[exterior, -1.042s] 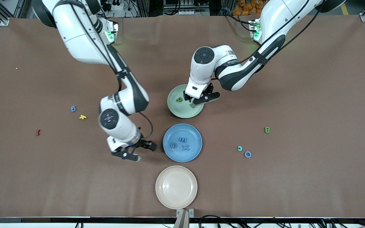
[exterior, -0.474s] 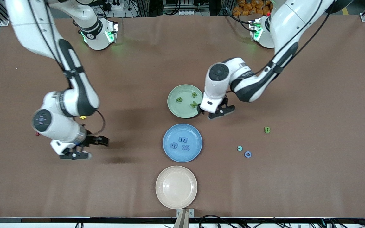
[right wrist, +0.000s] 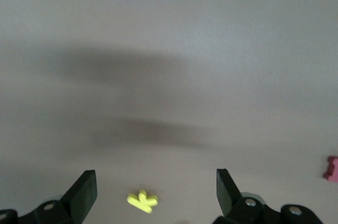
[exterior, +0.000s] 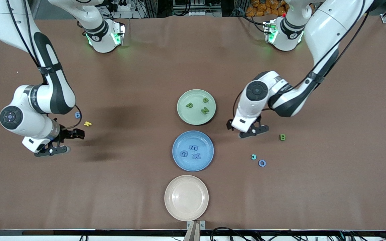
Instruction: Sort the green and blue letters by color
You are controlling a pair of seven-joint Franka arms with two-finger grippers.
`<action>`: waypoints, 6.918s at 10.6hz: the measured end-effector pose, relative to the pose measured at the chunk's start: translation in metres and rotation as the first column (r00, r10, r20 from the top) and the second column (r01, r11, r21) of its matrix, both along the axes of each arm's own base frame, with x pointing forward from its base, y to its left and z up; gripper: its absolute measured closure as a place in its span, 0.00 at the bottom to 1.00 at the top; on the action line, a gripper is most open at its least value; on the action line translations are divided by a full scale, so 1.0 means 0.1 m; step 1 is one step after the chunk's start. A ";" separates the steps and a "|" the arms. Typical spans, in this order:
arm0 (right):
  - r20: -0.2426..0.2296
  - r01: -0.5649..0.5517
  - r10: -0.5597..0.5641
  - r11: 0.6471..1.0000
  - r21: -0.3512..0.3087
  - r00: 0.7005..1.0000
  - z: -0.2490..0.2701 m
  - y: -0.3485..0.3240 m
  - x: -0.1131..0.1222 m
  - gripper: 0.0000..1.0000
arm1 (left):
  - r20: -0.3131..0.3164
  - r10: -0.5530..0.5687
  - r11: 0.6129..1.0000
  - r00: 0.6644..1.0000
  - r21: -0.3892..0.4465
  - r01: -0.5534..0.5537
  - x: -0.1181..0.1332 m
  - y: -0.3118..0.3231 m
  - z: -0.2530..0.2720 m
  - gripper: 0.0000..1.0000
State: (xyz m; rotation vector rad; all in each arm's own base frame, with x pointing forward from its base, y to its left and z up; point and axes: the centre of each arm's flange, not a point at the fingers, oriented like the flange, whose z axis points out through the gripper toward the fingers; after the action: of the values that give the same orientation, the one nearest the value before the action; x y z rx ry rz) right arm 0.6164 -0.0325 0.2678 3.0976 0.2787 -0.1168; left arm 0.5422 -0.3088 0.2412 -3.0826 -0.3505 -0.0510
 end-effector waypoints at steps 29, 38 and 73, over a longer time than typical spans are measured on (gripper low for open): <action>0.078 0.003 -0.004 1.000 0.011 0.997 -0.94 -0.59 -1.57 0.74 | -0.031 -0.275 0.961 0.961 -0.022 0.274 0.39 2.05 -0.65 0.36; 0.045 0.095 -0.097 0.995 0.038 0.994 -0.22 0.02 -0.65 0.73 | 0.009 -0.252 0.967 0.968 -0.035 0.252 0.44 1.87 -0.48 0.72; 0.111 0.212 -0.207 0.977 -0.030 0.972 0.05 0.95 0.86 0.00 | -0.024 0.490 0.868 0.871 -0.083 -0.490 0.35 -0.16 0.87 0.00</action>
State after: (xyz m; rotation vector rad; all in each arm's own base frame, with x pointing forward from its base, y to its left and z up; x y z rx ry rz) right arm 0.7027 0.0621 0.2732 3.0683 -0.0546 0.0398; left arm 0.5769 -0.3248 0.3285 -2.9660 -1.1509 -0.0158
